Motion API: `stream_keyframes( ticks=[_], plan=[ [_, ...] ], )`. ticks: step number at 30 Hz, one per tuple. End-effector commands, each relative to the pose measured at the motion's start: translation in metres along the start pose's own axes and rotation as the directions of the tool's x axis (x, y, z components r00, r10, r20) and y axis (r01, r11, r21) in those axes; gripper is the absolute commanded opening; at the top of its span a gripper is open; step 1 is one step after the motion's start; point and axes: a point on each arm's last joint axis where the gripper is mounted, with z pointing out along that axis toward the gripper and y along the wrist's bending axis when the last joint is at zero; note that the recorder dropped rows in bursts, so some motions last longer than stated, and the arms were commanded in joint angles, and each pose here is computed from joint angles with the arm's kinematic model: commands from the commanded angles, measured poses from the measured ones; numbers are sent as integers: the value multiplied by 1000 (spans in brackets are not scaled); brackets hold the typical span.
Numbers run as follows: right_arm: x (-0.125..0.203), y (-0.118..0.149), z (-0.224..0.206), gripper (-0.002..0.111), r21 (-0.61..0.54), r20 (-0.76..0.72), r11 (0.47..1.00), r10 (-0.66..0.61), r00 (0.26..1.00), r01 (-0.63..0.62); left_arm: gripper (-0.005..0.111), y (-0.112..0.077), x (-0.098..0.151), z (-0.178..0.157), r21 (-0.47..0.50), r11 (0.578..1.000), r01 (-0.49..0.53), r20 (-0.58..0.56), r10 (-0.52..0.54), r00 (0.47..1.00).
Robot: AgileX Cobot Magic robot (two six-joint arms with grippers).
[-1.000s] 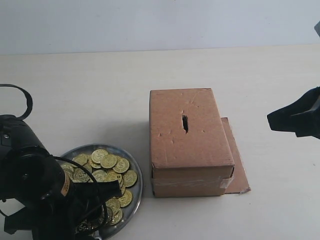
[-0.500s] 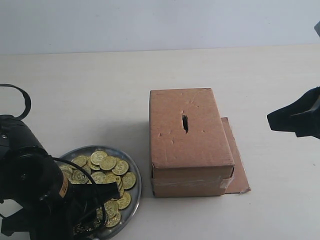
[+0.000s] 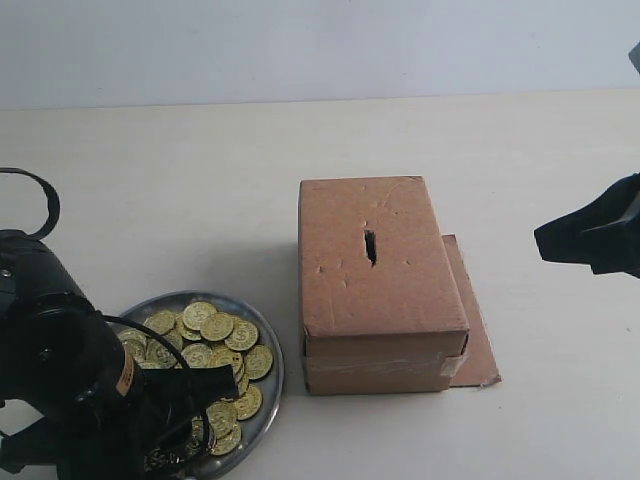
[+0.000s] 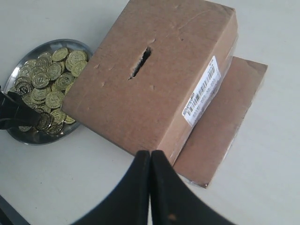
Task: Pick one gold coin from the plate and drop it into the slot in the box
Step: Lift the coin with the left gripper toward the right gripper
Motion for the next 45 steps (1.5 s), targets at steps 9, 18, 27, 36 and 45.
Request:
stream_keyframes(
  ticks=[9,18,27,36,45],
  plan=[
    [0,-1,1,0,3,5,1000,1,1000,-1,42,-2,-3,-7,-10,1000,11,2,-11,1000],
    [-1,2,1,0,-30,21,999,34,999,-33,42,4,1,-45,-248,932,265,-34,-281,959],
    [4,16,12,0,-270,143,956,154,978,-111,42,12,6,-91,-560,616,554,140,-589,796],
    [-6,31,22,0,-349,192,930,194,962,-117,42,16,8,-131,-698,254,670,402,-634,660],
    [-19,63,66,0,-329,156,939,154,976,-96,42,15,7,-138,-702,211,680,436,-628,645]
  ],
)
